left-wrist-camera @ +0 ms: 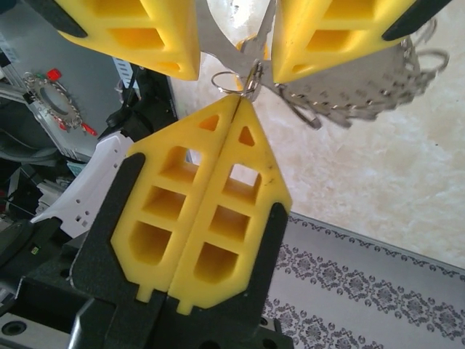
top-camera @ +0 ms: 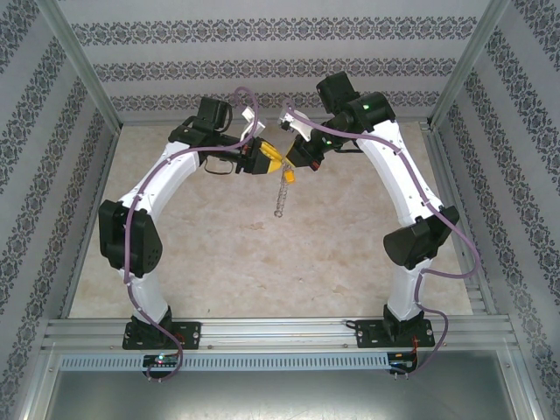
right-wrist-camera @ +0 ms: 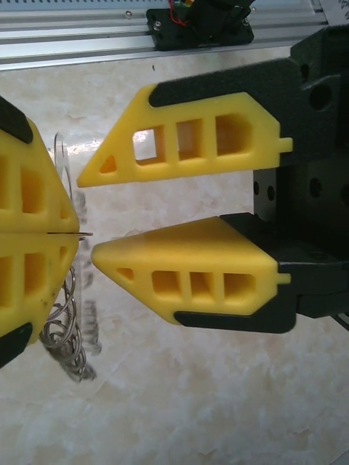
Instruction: Put the keys on the keyring
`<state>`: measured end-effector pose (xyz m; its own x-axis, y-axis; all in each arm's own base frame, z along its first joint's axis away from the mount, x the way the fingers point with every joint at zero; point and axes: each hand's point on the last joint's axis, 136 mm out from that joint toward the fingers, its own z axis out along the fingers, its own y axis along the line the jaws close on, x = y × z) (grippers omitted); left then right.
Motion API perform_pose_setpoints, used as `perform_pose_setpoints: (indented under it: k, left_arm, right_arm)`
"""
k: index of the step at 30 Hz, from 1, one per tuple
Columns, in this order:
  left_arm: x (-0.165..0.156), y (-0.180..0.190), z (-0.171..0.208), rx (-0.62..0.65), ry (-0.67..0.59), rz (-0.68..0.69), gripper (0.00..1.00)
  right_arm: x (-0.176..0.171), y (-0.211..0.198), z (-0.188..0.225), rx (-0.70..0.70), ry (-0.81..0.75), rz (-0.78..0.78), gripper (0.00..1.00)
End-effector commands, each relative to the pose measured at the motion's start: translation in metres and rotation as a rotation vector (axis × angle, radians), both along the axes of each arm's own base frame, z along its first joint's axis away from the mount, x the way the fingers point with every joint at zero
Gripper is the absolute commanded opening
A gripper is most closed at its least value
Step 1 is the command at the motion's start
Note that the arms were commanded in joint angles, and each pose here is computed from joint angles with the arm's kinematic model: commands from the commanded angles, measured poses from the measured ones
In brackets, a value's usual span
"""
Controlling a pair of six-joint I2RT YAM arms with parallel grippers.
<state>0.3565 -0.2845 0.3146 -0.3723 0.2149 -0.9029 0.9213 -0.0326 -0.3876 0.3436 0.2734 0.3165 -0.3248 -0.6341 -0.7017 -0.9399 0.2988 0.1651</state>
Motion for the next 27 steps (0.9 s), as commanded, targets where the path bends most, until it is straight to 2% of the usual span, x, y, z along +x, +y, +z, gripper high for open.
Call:
perform_pose_setpoints:
  k: [1, 17, 22, 27]
  left_arm:
    - [-0.007, -0.004, 0.010, -0.031, -0.017, -0.046, 0.31]
    - [-0.011, -0.013, 0.008, -0.025, -0.016, -0.064, 0.24]
    - [-0.011, -0.014, 0.008, -0.022, -0.021, -0.066, 0.02]
    - [-0.013, -0.015, 0.010, -0.023, -0.039, -0.066, 0.00]
  right_arm:
    - [-0.010, 0.001, 0.021, 0.061, -0.034, 0.022, 0.00]
    - [-0.008, 0.003, 0.020, 0.066, -0.034, 0.015, 0.00]
    - [-0.007, 0.003, 0.019, 0.068, -0.036, 0.015, 0.00]
    - [-0.006, 0.004, 0.024, 0.086, -0.045, 0.011, 0.00]
